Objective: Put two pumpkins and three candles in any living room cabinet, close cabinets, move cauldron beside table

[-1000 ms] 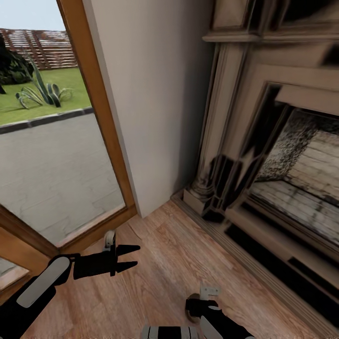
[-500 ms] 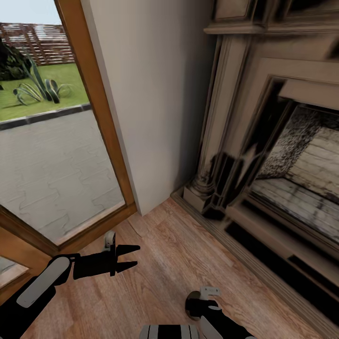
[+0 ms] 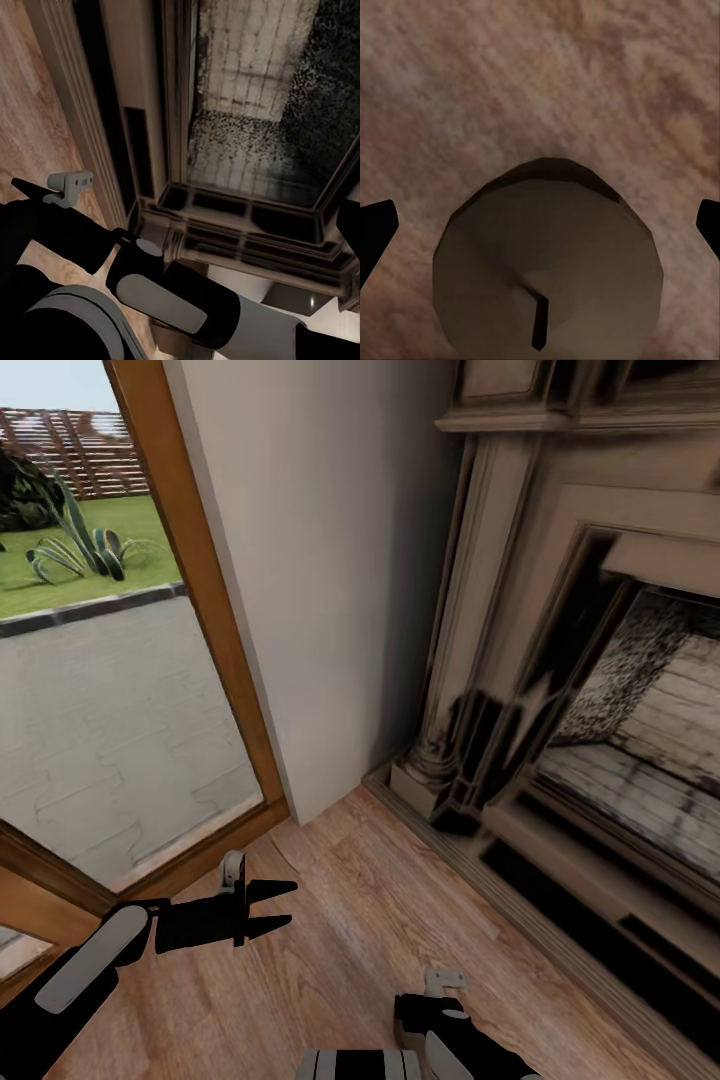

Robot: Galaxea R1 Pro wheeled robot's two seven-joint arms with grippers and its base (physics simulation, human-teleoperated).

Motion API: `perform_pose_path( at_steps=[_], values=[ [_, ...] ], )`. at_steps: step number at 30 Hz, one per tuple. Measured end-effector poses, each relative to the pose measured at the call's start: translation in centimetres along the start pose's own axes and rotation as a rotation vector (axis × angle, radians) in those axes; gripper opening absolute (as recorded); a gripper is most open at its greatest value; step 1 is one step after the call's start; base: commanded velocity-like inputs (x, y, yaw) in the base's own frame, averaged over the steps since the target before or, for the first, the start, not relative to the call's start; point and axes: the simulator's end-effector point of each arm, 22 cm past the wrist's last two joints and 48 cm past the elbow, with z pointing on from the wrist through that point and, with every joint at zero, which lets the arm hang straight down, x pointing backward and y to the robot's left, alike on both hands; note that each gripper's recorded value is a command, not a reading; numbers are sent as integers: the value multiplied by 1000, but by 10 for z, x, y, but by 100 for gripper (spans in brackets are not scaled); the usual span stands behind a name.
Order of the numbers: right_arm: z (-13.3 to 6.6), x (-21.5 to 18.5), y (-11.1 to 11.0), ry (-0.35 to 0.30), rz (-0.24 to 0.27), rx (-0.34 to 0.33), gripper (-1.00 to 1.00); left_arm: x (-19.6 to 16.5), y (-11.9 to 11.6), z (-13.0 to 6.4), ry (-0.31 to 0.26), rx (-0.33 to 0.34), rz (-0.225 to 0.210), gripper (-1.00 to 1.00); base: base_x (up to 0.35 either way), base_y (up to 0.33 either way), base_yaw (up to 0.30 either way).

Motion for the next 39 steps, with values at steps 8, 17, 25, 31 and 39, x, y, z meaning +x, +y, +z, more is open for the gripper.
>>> perform_pose_path(
  at_steps=[8,17,25,31,39],
  values=[
    [2,4,0,8,0,1,100,0,4,1,2,-3,-7,100,0,0,0],
    [6,11,-1,24,1,3,100,0,11,3,5,-6,-22,100,0,0,0],
    [11,21,-3,45,1,5,100,1,21,5,10,-13,-39,100,0,0,0],
    [12,23,-2,48,0,4,100,1,22,5,11,-12,-43,100,0,0,0],
    [14,27,-3,57,2,6,100,1,26,6,13,-15,-51,100,0,0,0]
  ],
)
